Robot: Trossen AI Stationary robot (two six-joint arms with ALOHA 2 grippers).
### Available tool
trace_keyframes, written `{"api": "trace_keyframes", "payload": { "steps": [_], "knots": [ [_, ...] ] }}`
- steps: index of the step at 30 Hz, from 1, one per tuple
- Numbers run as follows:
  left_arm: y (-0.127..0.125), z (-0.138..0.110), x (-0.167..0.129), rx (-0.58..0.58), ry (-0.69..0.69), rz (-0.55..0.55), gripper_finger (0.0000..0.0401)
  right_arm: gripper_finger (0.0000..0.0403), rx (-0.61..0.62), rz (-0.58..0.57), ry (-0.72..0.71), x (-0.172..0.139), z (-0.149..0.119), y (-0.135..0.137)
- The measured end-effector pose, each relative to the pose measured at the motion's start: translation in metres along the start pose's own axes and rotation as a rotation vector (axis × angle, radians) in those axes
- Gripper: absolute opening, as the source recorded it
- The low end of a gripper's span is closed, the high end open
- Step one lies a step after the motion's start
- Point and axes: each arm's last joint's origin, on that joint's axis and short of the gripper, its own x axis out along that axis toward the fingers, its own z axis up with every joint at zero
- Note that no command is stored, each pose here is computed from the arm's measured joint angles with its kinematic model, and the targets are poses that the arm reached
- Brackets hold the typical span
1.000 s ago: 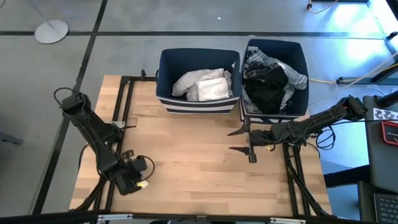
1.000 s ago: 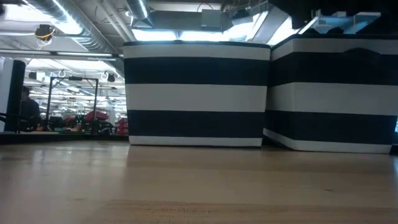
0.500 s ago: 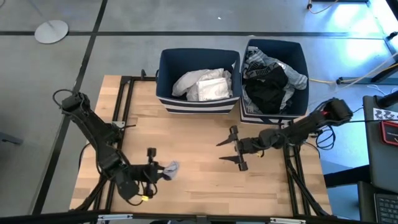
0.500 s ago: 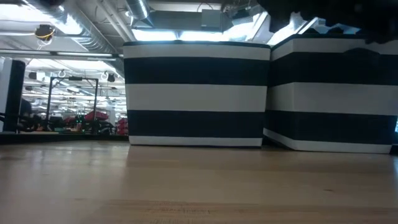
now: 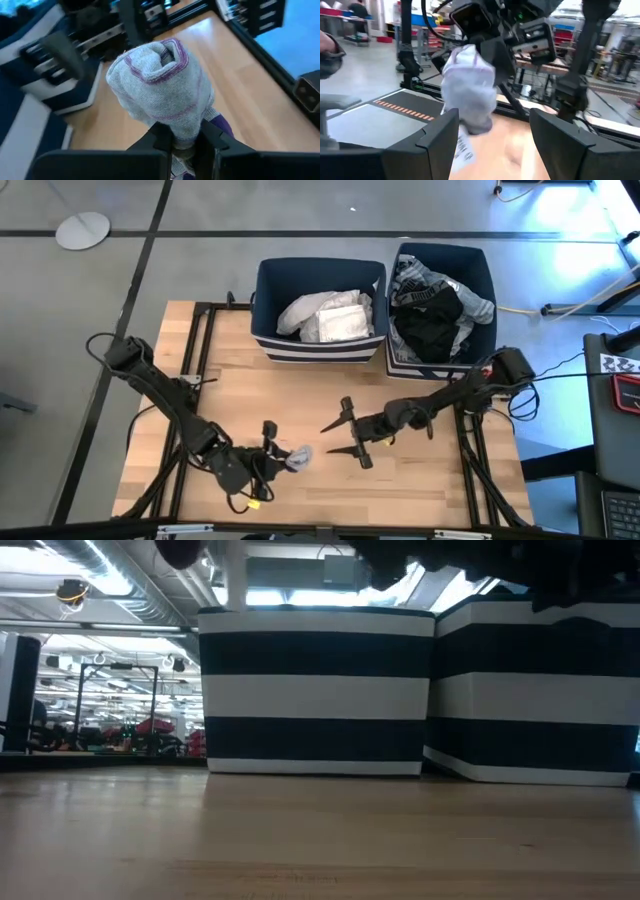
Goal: Sort clothes
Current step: Put the gray socks into the left blue laundry organizer
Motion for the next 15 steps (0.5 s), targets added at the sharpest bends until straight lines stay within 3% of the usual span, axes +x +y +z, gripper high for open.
{"api": "trace_keyframes", "payload": {
  "steps": [9,15],
  "knots": [
    [0.005,0.001,0.023,0.031,-0.034,-0.023,0.0035,0.0246,0.015,0.105,0.012,0.023,-0.005,0.003],
    [0.011,0.002,0.029,0.032,-0.035,-0.02,0.0035,0.0246,0.028,0.254,-0.001,0.03,-0.005,0.007]
  ]
}}
